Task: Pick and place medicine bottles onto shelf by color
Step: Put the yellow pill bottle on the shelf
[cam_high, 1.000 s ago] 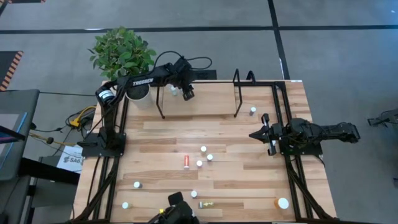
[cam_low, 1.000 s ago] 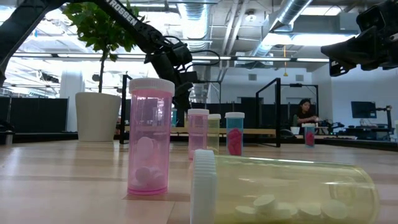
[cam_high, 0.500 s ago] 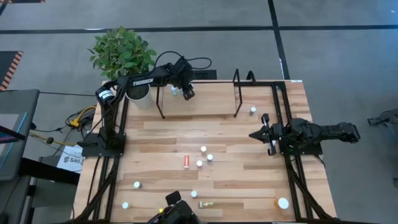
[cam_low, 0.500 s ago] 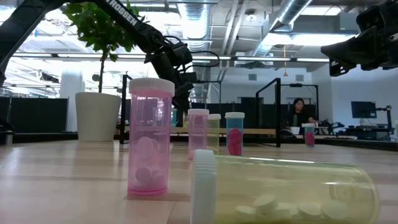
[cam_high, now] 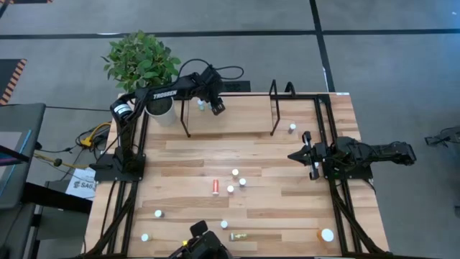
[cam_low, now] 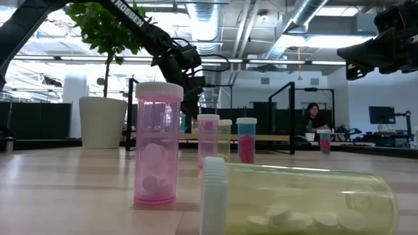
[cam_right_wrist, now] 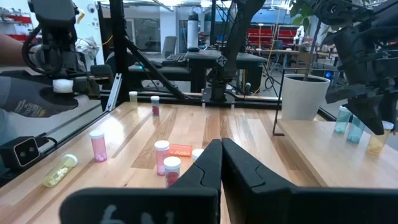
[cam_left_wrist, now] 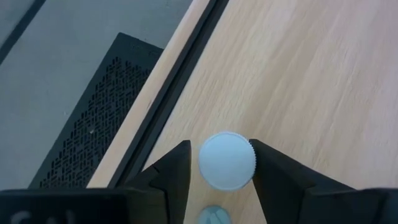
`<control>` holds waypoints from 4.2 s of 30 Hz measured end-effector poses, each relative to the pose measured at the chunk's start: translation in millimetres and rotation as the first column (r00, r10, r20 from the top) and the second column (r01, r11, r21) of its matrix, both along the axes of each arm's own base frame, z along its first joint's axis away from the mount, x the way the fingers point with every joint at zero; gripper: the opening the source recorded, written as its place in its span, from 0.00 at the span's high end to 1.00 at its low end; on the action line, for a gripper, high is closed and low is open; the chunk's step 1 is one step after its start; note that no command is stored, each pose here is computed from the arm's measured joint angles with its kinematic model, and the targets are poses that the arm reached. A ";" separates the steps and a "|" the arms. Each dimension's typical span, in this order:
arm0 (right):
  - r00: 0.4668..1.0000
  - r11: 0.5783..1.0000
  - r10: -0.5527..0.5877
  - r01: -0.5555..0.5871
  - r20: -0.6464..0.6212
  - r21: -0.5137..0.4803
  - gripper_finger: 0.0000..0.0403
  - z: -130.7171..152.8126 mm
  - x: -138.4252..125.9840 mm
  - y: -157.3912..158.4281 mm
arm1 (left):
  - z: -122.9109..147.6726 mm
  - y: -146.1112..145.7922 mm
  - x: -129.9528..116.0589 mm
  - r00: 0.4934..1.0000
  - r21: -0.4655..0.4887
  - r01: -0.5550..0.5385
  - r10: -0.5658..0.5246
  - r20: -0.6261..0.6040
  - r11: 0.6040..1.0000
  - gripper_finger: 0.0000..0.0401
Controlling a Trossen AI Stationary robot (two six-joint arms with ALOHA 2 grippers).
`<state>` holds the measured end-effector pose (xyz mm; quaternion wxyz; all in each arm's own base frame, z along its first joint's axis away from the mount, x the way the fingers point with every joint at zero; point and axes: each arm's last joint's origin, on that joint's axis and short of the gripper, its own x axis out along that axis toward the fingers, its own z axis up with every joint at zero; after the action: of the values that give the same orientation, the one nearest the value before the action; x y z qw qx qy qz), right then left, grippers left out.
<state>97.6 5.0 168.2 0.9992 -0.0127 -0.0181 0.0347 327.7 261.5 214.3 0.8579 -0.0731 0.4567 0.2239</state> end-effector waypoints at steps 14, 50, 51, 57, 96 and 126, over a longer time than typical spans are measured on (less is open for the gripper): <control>1.000 1.000 -0.001 0.001 0.000 0.000 0.94 -0.1 0.0 0.0 | 32.2 -4.8 -1.9 0.996 0.070 0.053 -0.057 0.069 0.996 0.62; 1.000 1.000 0.000 0.000 0.000 0.000 0.94 -0.1 0.0 0.0 | 64.8 -305.5 52.5 0.964 -0.224 -0.142 0.186 0.190 0.964 0.62; 1.000 1.000 0.000 0.000 0.000 0.000 0.94 -0.1 0.0 0.0 | 63.4 -310.8 50.0 0.962 -0.245 -0.165 0.211 0.173 0.955 0.62; 1.000 1.000 0.000 0.000 0.001 0.000 0.94 0.0 0.0 0.0 | 55.8 -328.6 34.6 0.921 -0.334 -0.346 0.385 0.054 0.877 0.62; 1.000 1.000 -0.001 0.001 -0.002 0.000 0.94 -0.3 0.1 0.0 | -29.0 -335.8 48.4 0.993 0.012 0.062 -0.063 0.096 0.998 0.49; 1.000 1.000 0.000 0.000 -0.001 0.000 0.94 -0.1 0.0 0.0 | -46.0 -331.4 64.4 0.989 -0.026 0.046 -0.042 0.140 0.999 0.80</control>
<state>97.6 5.0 168.1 0.9992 -0.0127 -0.0178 0.0345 392.1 -69.9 168.3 0.8912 -0.0910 0.4006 0.1925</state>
